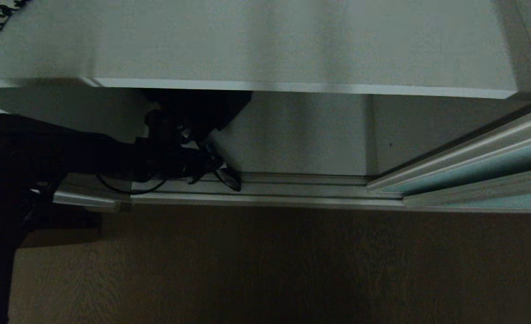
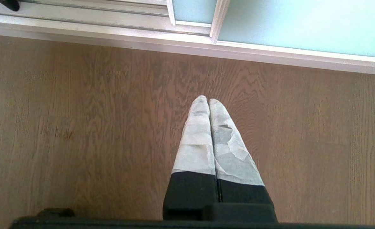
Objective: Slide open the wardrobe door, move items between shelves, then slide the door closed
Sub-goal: Place the bag on the lower shelf, then close the door
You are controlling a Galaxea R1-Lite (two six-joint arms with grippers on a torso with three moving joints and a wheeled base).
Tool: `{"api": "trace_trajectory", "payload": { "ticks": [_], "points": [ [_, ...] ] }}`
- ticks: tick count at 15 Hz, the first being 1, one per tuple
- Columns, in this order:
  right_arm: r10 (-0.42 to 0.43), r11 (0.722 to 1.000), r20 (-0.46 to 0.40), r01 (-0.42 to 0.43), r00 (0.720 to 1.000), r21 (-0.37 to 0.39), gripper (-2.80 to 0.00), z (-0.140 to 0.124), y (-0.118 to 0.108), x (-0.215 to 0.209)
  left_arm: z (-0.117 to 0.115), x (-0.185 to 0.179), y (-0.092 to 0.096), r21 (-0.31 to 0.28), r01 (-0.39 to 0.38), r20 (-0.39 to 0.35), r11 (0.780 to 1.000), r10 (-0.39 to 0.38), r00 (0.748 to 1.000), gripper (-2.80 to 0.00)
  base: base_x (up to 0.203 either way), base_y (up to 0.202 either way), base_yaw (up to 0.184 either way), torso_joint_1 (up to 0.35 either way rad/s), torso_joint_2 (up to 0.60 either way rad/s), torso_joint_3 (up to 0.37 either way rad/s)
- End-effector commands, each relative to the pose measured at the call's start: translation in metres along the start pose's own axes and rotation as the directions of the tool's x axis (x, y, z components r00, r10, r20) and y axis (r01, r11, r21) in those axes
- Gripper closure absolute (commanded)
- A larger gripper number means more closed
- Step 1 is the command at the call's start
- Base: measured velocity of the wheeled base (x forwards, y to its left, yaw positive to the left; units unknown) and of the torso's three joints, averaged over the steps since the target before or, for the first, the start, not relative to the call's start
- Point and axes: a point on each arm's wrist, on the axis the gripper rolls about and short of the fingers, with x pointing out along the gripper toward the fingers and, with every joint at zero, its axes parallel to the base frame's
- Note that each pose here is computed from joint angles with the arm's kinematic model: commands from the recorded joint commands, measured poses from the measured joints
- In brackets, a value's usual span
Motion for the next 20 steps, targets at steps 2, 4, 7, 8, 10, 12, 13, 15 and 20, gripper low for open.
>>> {"api": "trace_trajectory", "payload": {
  "ticks": [2,4,7,8,10,12,13,15,20],
  "points": [
    [0.001,1.000,0.005,-0.001,1.000,0.001,0.00,0.000,0.000,0.000,-0.012,-0.051,-0.014,-0.011,-0.023,-0.015,1.000,0.023,1.000,0.00,0.000,0.000,0.000,0.000,0.00,0.000],
    [0.001,1.000,0.004,-0.001,1.000,-0.001,0.00,0.000,0.000,0.000,-0.016,-0.087,-0.026,-0.002,-0.013,0.006,1.000,0.013,1.000,0.00,0.000,0.000,0.000,0.000,0.00,0.000],
    [0.001,1.000,0.003,-0.001,1.000,-0.001,0.00,0.000,0.000,0.000,-0.030,-0.140,-0.037,0.010,-0.033,0.051,0.999,0.033,0.998,0.00,0.000,0.000,0.000,0.000,0.00,0.000],
    [0.001,1.000,0.003,-0.001,1.000,-0.001,0.00,0.000,0.000,0.000,-0.035,-0.161,-0.042,0.020,-0.044,0.087,0.999,0.043,0.995,0.00,0.000,0.000,0.000,0.000,0.00,0.000],
    [0.001,1.000,0.004,-0.001,1.000,-0.001,0.00,0.000,0.000,0.000,-0.043,-0.205,-0.052,0.097,-0.061,0.160,0.993,0.045,0.986,0.00,0.000,0.000,0.000,0.000,0.00,0.000],
    [0.001,1.000,0.003,-0.001,1.000,-0.001,0.00,0.000,0.000,0.000,-0.060,-0.249,-0.055,0.278,-0.122,0.225,0.953,0.059,0.973,0.00,0.000,0.000,0.000,0.000,0.00,0.000],
    [0.001,1.000,0.005,-0.001,1.000,-0.001,0.00,0.000,0.000,0.000,-0.069,-0.269,-0.055,0.355,-0.159,0.264,0.921,0.065,0.962,0.00,0.000,0.000,0.000,0.000,0.00,0.000],
    [0.001,1.000,0.003,-0.001,1.000,0.000,0.00,0.000,0.000,0.000,-0.089,-0.308,-0.051,0.463,-0.260,0.360,0.847,0.088,0.929,0.00,0.000,0.000,0.000,0.000,0.00,0.000],
    [0.001,1.000,0.002,-0.001,1.000,0.000,0.00,0.000,0.000,0.000,-0.148,-0.369,-0.019,0.500,-0.509,0.559,0.701,0.187,0.808,0.00,0.000,0.000,0.000,0.000,0.00,0.000]
  ]
}}
